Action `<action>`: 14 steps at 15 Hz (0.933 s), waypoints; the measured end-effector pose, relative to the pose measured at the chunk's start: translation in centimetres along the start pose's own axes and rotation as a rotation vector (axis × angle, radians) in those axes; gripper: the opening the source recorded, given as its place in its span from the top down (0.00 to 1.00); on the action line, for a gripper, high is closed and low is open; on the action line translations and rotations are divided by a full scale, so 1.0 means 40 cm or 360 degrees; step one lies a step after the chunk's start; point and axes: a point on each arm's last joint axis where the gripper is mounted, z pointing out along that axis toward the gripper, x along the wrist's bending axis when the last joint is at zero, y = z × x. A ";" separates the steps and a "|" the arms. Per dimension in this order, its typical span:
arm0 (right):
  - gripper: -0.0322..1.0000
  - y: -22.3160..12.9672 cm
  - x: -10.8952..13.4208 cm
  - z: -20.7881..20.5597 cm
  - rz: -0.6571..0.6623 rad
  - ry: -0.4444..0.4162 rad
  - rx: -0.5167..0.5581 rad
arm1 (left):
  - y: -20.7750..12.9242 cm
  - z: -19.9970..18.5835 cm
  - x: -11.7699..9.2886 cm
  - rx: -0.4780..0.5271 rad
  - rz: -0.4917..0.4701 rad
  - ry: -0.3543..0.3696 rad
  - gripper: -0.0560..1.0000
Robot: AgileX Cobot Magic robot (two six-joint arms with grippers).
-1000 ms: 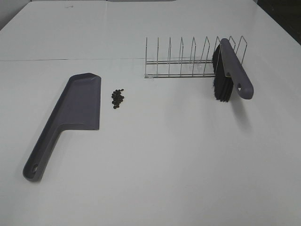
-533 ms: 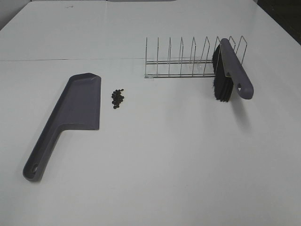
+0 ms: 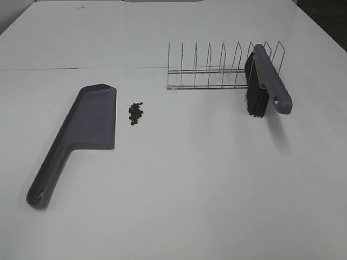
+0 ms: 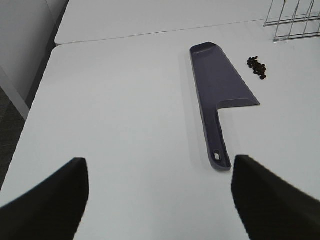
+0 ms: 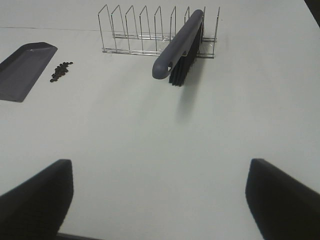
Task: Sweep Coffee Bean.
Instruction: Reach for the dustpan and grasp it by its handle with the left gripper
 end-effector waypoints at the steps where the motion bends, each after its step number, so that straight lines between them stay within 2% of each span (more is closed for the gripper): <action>1: 0.20 0.000 0.000 0.000 0.0000 0.0000 0.0000 | 0.000 0.000 0.000 0.0000 0.0000 0.0000 0.27; 9: 0.20 0.000 0.000 0.000 0.0000 0.0000 0.0000 | 0.002 -0.001 -0.001 -0.0015 -0.0005 -0.0009 0.27; 12: 0.20 0.000 0.000 0.000 0.0000 0.0000 0.0000 | 0.075 0.015 0.003 -0.0195 -0.0017 0.0000 0.27; 14: 0.20 0.000 0.000 0.000 0.0000 0.0000 0.0000 | 0.121 0.053 0.006 -0.0242 -0.0039 -0.0007 0.27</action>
